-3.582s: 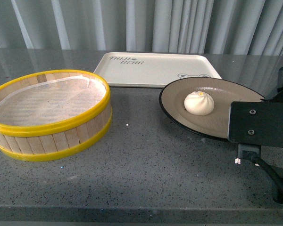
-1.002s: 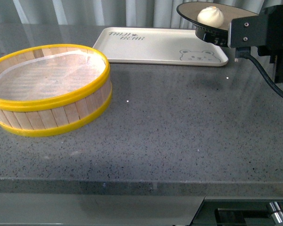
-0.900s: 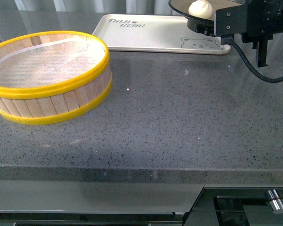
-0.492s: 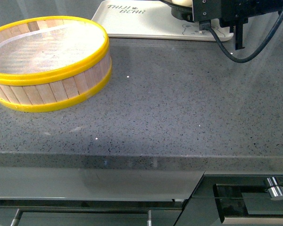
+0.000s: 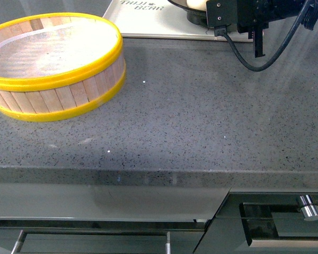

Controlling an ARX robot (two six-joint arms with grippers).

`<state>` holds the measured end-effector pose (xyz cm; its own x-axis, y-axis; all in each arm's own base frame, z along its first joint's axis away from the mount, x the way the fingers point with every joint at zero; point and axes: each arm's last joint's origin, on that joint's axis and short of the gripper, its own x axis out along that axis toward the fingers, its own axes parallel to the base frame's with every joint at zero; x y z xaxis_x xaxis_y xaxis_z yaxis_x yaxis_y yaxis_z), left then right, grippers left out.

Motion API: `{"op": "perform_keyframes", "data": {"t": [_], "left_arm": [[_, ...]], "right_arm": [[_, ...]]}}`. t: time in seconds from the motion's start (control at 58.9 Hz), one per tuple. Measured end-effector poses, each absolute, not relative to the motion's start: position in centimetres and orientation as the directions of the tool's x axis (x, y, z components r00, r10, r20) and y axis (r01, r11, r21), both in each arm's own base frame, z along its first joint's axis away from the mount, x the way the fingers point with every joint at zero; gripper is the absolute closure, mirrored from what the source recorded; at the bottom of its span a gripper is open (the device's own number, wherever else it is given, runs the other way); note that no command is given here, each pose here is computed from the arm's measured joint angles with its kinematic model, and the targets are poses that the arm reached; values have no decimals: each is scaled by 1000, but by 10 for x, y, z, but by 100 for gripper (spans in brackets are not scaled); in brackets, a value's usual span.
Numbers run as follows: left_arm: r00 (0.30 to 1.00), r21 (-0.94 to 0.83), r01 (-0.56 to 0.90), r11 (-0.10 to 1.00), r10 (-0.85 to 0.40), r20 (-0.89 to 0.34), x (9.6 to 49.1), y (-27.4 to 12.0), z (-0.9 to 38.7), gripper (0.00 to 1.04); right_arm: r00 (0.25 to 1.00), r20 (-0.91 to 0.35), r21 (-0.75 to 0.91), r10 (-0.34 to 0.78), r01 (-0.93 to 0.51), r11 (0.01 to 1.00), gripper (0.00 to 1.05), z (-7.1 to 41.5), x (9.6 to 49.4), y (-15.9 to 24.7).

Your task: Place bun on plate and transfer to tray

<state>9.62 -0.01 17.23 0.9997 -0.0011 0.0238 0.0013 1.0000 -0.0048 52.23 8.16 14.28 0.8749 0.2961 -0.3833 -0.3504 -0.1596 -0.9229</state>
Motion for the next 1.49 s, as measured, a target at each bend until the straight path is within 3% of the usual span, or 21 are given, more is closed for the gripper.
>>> {"op": "perform_keyframes", "data": {"t": [0.34,0.594,0.781,1.002,1.154,1.256,1.375,1.494], "left_arm": [[1000,-5,1,1000,-1,24,96,0,172,7],[1000,-5,1,1000,-1,24,96,0,172,7],[1000,-5,1,1000,-1,24,96,0,172,7],[1000,-5,1,1000,-1,24,96,0,172,7],[1000,-5,2,1000,-2,25,96,0,172,7],[1000,-5,2,1000,-2,24,96,0,172,7],[1000,-5,-1,1000,2,24,96,0,172,7],[1000,-5,2,1000,-2,24,96,0,172,7]], "right_arm": [[873,-391,-920,291,-364,-143,48,150,513,83],[883,-354,-932,308,-360,-42,6,176,483,88],[899,-320,-906,298,-382,181,8,208,431,95],[933,-283,-650,221,-356,672,8,242,347,83],[951,-241,-485,192,-289,826,9,253,336,76],[996,-80,-282,24,-46,958,26,236,324,67],[1000,-13,-95,13,-14,995,47,221,292,52],[1000,7,-39,2,-1,999,67,215,267,38]]}}
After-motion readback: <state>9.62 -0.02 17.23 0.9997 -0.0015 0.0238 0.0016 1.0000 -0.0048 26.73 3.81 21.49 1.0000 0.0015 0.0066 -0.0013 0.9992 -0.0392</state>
